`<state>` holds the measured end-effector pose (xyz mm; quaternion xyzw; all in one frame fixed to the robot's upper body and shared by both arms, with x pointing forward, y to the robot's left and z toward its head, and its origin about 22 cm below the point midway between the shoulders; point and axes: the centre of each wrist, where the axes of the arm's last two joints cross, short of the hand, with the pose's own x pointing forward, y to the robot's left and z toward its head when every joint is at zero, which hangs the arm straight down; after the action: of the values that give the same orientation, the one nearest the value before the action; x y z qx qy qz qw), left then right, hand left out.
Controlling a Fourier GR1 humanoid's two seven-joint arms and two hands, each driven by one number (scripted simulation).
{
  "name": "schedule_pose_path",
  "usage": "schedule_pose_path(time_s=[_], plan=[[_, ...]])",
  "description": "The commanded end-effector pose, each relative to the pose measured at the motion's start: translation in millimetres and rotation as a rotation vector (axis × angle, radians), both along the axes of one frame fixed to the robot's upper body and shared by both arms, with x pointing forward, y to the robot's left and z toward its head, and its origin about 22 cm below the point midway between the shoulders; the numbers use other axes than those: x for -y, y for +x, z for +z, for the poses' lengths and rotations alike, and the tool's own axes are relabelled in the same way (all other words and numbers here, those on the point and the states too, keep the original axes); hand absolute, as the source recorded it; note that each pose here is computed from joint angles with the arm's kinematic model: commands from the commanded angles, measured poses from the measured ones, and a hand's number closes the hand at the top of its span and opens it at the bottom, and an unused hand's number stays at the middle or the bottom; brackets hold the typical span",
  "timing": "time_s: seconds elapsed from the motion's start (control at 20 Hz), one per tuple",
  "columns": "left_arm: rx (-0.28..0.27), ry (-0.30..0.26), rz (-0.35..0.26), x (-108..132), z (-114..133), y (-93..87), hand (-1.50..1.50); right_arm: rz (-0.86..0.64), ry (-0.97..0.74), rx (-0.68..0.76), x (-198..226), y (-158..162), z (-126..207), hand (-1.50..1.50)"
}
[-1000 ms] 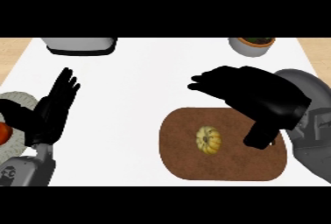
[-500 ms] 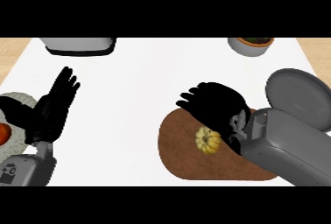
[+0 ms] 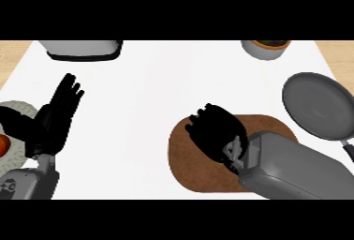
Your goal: Pick the squash from the cutting board and place it in the pan
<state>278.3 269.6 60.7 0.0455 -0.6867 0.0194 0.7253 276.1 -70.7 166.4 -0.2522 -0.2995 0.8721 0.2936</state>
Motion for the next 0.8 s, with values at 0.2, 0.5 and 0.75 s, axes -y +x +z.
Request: schedule_pose_path(time_s=[0.2, 0.5, 0.75], plan=[[-0.004, -0.007, -0.001, 9, -6, 13.1, 0.00, 0.056, -0.146, 0.147, -26, -30, -15, -1.50], [0.002, -0.004, -0.010, -3, -9, 3.4, 0.00, 0.054, -0.096, 0.102, -30, -40, -36, -1.50], [0.006, 0.003, 0.010, -4, 8, -0.2, 0.00, 0.008, -0.175, 0.111, -27, -56, -64, -1.50]])
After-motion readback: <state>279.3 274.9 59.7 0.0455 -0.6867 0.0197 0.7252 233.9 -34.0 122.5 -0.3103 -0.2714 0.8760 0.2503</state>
